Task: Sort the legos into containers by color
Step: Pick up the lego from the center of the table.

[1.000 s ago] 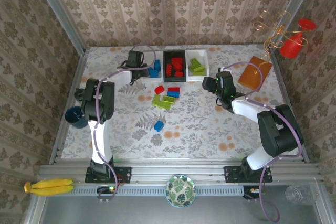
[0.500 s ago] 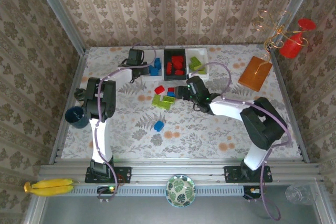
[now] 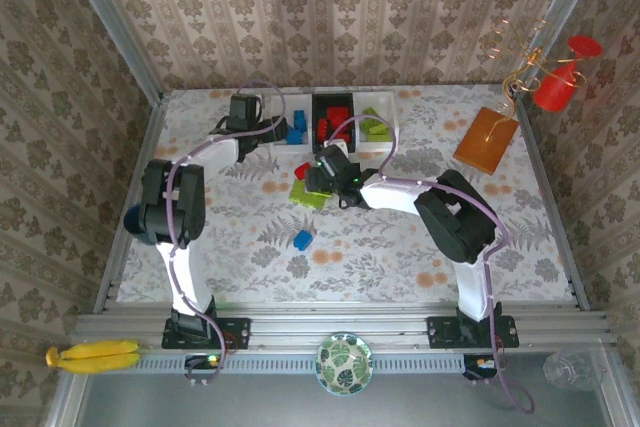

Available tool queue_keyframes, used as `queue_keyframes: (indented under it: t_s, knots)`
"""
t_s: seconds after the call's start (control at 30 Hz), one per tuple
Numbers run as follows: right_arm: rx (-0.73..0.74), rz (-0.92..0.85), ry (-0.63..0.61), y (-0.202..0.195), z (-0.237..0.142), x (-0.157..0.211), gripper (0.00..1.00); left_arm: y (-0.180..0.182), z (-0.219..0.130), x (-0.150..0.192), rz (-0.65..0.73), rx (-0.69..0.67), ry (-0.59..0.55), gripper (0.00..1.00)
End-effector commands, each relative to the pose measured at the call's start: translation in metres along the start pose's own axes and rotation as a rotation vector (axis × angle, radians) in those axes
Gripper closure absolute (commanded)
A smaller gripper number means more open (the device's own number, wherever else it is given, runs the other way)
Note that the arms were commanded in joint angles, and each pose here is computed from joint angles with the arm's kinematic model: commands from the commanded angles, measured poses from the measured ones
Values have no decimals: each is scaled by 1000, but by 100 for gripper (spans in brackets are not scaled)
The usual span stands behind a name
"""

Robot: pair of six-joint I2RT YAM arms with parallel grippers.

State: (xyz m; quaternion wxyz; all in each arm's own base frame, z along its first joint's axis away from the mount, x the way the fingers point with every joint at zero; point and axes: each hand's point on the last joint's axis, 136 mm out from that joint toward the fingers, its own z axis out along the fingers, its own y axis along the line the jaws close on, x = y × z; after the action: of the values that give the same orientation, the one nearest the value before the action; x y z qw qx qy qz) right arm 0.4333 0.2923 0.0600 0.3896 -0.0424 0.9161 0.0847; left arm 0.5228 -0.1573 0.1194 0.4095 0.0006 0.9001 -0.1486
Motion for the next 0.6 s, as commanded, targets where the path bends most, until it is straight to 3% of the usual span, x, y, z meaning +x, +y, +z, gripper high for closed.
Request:
queue_keyframes:
  t_s: [0.0,0.33,0.57]
  knots:
    - [102,-36,30,-16,5,6,4,-4,-18,-8,-28,43,-56,15]
    - [130,1,49,-50,-3,13,10,-8,-49,17,-92,109,-92,14]
    - [77,-16,52,-46,3,11,21,-13,-64,32,-120,146,-106,14]
